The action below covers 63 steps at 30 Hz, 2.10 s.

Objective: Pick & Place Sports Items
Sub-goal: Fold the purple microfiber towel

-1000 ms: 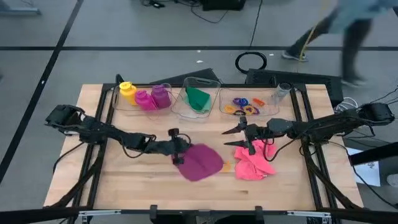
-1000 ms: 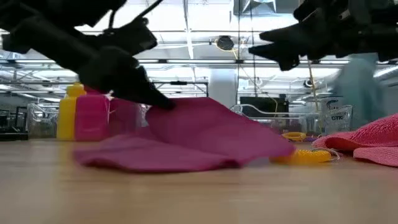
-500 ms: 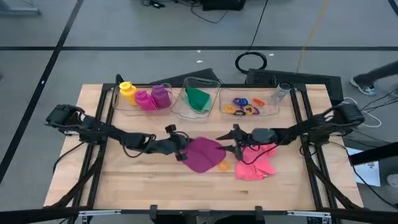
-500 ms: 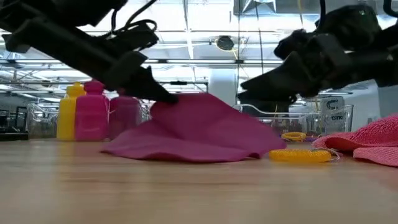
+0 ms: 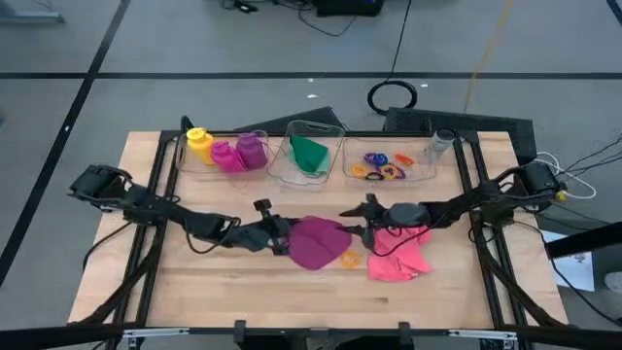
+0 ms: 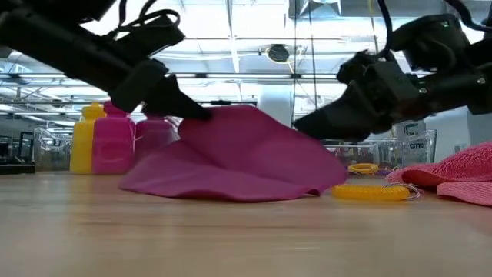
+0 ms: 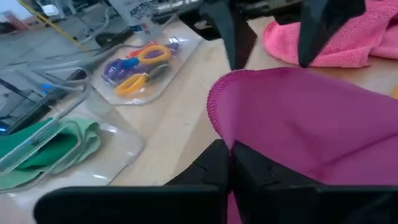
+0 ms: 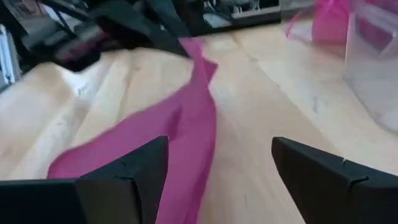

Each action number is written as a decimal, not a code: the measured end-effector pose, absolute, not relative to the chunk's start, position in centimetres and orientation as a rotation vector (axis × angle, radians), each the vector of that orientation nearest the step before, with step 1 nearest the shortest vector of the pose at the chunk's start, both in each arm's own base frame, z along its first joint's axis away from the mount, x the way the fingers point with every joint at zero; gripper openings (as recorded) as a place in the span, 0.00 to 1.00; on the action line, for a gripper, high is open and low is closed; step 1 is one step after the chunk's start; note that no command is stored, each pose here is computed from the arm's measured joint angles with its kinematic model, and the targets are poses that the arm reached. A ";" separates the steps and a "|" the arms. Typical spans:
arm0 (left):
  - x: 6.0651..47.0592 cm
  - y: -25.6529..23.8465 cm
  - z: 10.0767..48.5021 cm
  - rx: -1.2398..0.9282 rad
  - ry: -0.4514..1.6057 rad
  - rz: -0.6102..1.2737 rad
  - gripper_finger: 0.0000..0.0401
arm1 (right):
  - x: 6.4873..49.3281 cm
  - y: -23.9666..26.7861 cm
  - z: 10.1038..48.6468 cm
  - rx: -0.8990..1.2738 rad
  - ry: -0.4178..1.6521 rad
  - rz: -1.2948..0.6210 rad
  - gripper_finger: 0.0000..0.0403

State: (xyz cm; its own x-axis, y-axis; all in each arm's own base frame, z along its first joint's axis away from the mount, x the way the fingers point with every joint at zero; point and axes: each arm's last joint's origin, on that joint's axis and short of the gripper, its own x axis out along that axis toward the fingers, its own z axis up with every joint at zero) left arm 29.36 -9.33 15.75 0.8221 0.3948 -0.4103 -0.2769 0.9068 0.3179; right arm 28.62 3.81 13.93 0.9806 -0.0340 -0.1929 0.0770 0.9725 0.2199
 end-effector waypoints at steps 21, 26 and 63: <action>29.5 -9.6 16.3 0.238 0.425 0.391 0.00 | 28.4 4.8 13.7 0.343 0.218 -0.035 0.52; 29.6 -9.6 16.4 0.243 0.415 0.390 0.00 | 28.4 4.8 13.7 0.350 0.219 -0.039 0.52; 26.0 -9.8 12.9 0.413 0.477 0.347 0.00 | 35.4 9.4 14.7 0.068 0.495 -0.041 0.00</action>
